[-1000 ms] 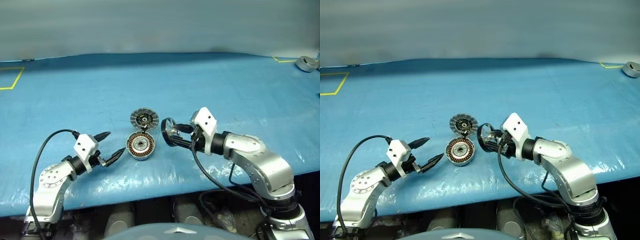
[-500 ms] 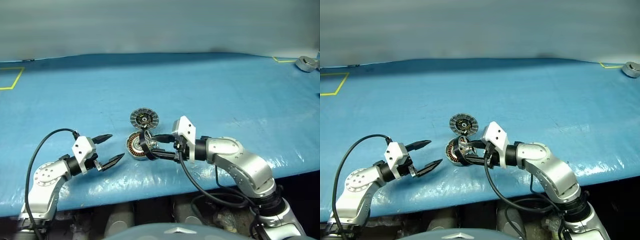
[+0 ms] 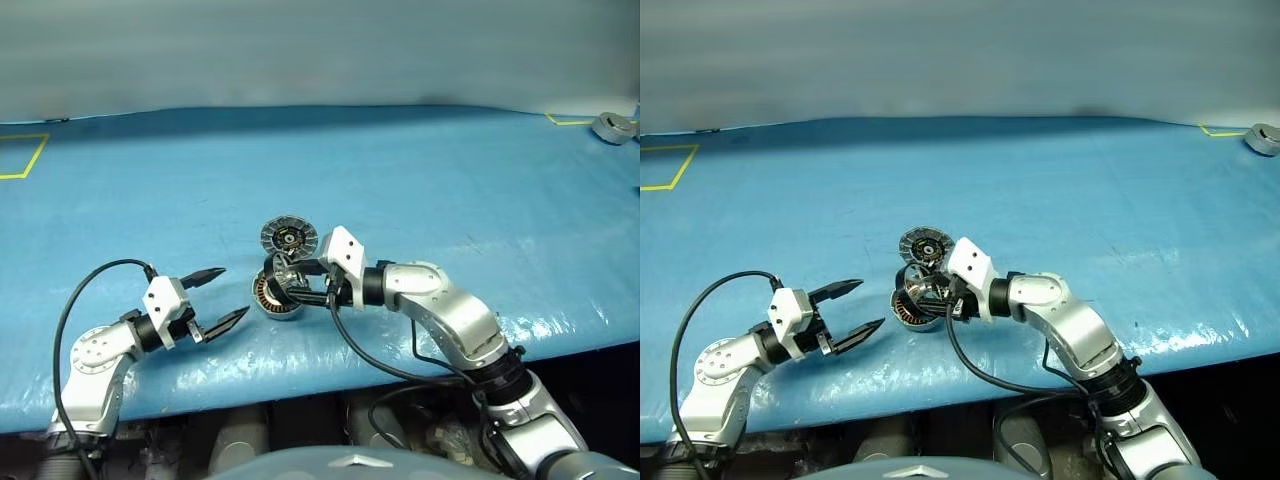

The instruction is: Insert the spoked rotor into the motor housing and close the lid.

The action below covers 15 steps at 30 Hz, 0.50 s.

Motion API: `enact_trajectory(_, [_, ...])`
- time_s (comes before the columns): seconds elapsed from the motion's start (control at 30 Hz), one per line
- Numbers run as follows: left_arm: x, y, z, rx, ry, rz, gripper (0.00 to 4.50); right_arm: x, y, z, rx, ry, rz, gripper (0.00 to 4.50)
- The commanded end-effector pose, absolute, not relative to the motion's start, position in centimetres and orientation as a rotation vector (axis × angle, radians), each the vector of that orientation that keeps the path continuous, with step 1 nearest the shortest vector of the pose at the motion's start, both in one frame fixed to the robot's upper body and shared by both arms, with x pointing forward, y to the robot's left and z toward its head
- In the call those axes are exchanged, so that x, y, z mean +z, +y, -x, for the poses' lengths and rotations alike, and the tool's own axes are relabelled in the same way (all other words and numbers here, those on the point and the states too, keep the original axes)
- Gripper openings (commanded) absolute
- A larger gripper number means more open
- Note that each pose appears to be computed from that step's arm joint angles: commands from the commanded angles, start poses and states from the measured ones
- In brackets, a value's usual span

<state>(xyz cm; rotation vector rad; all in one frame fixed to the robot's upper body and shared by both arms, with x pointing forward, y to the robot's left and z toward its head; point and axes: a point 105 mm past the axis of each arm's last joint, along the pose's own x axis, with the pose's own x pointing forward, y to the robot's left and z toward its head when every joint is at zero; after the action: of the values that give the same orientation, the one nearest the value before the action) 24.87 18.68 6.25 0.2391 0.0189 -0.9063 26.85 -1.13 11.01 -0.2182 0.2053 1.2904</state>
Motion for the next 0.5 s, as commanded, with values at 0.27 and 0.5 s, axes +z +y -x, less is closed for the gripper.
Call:
enact_trajectory(0.27, [6.5,18.8,-24.7,-0.883,-0.016,-0.239,4.50,11.7,-0.7,-27.2,1.305,0.139,0.350,1.85])
enact_trajectory(0.5, [6.5,19.1,-24.6,-0.875,-0.007,-0.242,4.50,10.8,-0.9,-27.5,1.290,0.155,0.403,1.85])
